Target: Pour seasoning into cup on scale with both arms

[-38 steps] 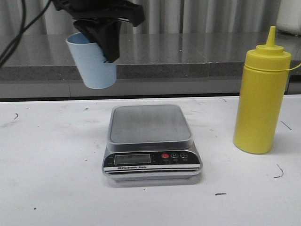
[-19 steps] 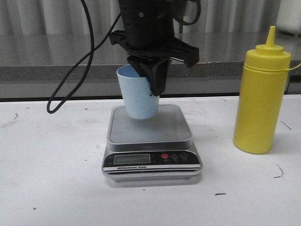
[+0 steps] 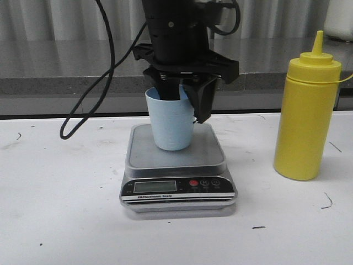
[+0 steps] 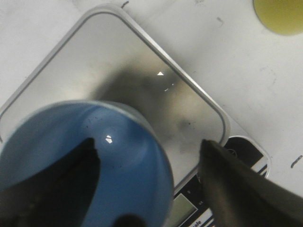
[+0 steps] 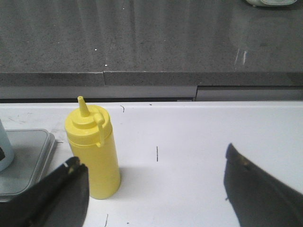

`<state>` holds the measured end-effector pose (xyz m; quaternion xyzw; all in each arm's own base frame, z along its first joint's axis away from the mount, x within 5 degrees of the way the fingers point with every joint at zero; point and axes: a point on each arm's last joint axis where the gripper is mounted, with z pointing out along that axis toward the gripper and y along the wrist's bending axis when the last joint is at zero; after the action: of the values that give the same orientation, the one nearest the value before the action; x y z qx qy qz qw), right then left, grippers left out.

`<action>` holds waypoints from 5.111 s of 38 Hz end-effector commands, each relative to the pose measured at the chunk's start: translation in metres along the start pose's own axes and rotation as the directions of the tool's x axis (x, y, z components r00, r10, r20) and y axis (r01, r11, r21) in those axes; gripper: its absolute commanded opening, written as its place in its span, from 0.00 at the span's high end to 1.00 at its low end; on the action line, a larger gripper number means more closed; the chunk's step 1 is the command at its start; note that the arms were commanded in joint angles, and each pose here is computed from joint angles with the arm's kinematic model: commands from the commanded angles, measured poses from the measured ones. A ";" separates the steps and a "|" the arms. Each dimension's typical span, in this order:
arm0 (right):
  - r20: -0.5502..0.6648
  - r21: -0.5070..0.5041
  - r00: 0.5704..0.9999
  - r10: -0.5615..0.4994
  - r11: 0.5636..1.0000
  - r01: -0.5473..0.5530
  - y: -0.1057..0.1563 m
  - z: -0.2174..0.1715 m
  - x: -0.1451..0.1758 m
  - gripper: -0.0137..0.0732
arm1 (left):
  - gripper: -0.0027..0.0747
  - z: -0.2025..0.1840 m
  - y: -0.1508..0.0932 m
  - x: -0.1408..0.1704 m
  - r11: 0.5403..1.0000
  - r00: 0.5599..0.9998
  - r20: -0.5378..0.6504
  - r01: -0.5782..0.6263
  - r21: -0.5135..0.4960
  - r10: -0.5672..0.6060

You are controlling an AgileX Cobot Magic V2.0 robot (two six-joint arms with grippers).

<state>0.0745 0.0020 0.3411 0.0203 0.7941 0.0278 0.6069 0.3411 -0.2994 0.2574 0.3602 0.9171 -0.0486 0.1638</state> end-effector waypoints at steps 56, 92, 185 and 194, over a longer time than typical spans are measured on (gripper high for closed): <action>0.072 0.002 0.996 -0.057 0.998 0.057 0.001 -0.002 -0.014 0.15 | 0.50 -0.184 0.101 0.248 0.787 0.583 0.707 0.614 -0.060 -0.401; 0.072 -0.006 0.996 -0.058 0.998 0.058 0.001 0.000 -0.014 0.15 | 0.99 -0.227 0.005 0.379 0.810 0.284 0.955 0.578 -0.098 -0.087; 0.023 -0.133 0.998 0.053 0.990 -0.049 0.050 0.204 0.125 0.15 | 0.99 -0.234 -0.016 0.407 0.817 0.194 0.981 0.568 -0.099 -0.016; 0.083 -0.130 0.989 0.120 0.986 -0.108 0.050 0.216 0.138 0.15 | 0.99 -0.234 -0.016 0.407 0.817 0.194 0.981 0.568 -0.099 -0.016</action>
<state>0.2379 0.0628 0.1392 0.0179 0.8111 0.0939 0.5770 -0.0030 -0.0017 0.3268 0.0190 0.7043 -0.0711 0.7061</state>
